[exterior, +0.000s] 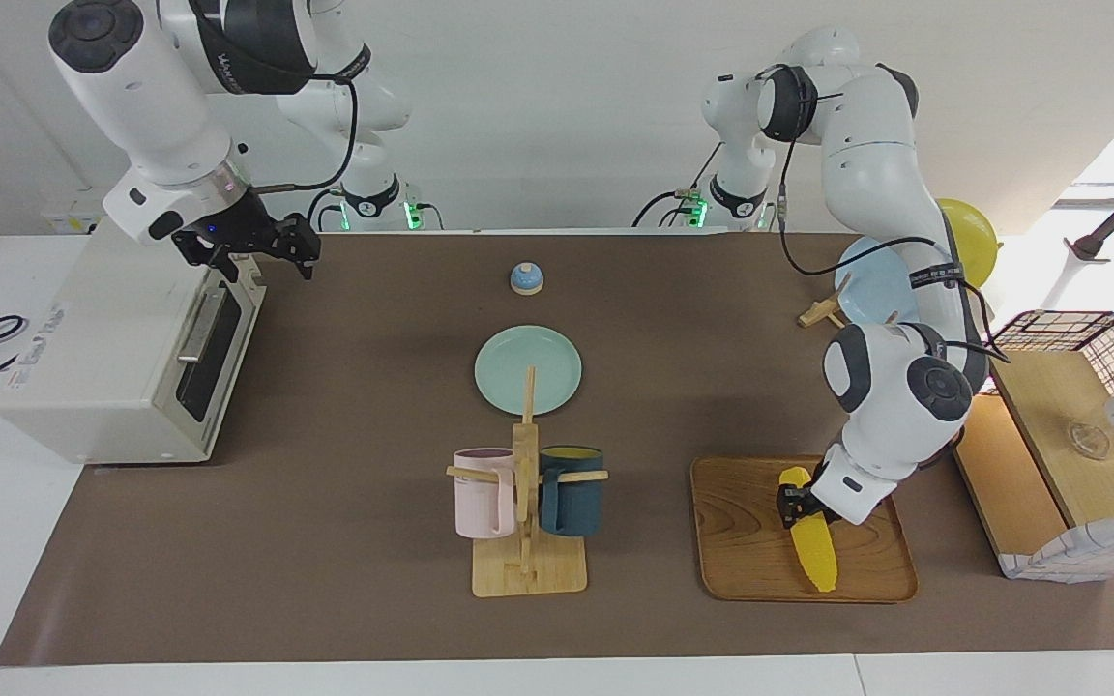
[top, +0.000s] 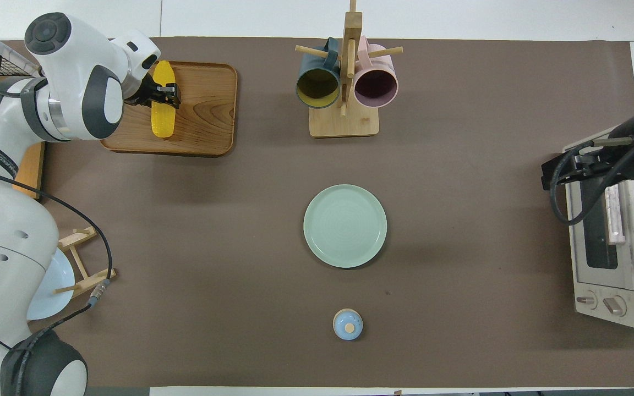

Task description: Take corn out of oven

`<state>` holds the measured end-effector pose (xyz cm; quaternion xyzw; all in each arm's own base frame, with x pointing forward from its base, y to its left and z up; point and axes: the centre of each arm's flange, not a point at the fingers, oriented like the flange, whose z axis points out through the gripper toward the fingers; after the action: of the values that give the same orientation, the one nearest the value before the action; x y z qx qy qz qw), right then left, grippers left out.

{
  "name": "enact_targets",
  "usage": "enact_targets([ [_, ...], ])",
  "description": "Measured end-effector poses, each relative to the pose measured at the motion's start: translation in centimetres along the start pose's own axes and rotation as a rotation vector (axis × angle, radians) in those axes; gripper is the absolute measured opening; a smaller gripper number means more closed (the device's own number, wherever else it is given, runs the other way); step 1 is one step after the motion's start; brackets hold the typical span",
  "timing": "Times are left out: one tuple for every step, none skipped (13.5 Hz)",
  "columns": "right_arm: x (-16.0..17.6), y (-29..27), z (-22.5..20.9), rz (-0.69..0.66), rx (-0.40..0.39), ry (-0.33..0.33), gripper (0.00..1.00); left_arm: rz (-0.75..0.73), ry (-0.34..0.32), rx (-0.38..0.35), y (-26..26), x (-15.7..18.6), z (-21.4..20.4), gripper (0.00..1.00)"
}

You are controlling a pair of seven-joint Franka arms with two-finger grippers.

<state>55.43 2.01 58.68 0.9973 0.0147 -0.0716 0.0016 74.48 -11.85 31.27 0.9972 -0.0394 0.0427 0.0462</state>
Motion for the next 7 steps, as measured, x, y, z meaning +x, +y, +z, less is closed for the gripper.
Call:
enact_targets([
  [0.0, 0.0, 0.0, 0.0, 0.0, 0.0, 1.0, 0.0, 0.0, 0.0, 0.0, 0.0, 0.0, 0.53],
  [0.0, 0.0, 0.0, 0.0, 0.0, 0.0, 1.0, 0.0, 0.0, 0.0, 0.0, 0.0, 0.0, 0.61],
  [0.0, 0.0, 0.0, -0.001, 0.0, 0.0, 1.0, 0.0, 0.001, 0.0, 0.0, 0.0, 0.0, 0.73],
  [0.0, -0.1, 0.0, -0.002, 0.0, 0.0, 1.0, 0.001, 0.007, -0.001, 0.1, 0.2, -0.4, 0.83],
  [0.0, -0.3, 0.0, -0.005, -0.001, 0.0, 1.0, 0.0, 0.018, -0.001, 0.1, 0.4, -1.1, 0.96],
  [0.0, -0.4, 0.0, -0.007, -0.001, 0.0, 1.0, -0.002, 0.025, -0.001, 0.1, 0.5, -2.2, 1.0],
  [0.0, -0.5, 0.0, -0.008, -0.001, 0.0, 1.0, -0.01, 0.025, 0.002, 0.0, 0.5, -3.6, 1.0],
])
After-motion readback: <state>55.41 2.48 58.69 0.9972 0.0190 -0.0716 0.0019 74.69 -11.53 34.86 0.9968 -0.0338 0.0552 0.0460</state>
